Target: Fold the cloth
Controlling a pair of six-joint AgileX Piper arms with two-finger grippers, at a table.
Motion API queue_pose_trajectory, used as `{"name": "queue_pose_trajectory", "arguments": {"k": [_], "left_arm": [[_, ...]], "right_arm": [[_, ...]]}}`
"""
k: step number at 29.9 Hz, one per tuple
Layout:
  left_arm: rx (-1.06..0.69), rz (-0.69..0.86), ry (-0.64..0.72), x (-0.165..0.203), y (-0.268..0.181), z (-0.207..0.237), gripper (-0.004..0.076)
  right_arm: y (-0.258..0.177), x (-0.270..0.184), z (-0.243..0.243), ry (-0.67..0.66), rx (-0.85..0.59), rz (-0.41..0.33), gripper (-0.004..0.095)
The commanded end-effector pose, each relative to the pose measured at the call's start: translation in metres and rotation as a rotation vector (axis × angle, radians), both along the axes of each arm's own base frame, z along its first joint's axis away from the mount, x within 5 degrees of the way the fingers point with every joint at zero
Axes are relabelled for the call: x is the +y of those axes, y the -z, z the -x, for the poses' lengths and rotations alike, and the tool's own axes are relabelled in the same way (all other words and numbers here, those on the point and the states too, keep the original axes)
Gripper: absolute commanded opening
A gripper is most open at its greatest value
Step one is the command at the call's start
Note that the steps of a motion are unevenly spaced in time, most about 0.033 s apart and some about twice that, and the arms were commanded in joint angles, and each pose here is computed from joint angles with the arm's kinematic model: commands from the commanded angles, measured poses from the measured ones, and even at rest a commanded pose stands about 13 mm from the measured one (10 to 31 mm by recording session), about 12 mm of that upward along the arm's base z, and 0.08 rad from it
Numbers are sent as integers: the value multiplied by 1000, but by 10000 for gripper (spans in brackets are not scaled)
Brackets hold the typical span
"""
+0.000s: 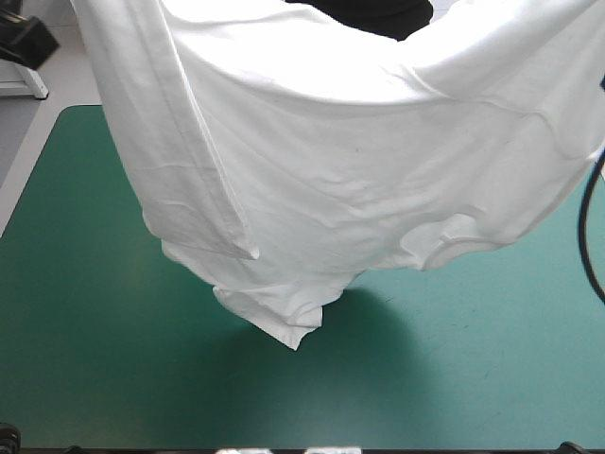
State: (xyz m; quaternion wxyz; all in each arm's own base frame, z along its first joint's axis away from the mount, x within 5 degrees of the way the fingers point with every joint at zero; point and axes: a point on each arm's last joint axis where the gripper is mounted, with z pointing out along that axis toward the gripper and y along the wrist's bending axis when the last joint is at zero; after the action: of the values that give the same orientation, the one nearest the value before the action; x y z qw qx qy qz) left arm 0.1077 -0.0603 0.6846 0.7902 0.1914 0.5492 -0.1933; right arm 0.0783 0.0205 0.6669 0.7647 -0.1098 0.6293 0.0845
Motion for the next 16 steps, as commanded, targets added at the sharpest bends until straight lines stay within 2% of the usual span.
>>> {"name": "queue_pose_trajectory", "arguments": {"k": [1, 11, 14, 16], "left_arm": [[-261, 159, 38, 15, -28, 41, -9], [-518, 340, 52, 32, -49, 74, -9], [-511, 334, 53, 31, -48, 73, -9], [-464, 297, 52, 28, -45, 69, -9]], "right_arm": [[-23, -8, 21, -17, -236, -47, -16], [-42, -12, 34, -5, -477, -86, -15], [-42, -12, 34, -3, -479, -85, -15], [-38, -11, 29, -7, -416, -82, -15]]}}
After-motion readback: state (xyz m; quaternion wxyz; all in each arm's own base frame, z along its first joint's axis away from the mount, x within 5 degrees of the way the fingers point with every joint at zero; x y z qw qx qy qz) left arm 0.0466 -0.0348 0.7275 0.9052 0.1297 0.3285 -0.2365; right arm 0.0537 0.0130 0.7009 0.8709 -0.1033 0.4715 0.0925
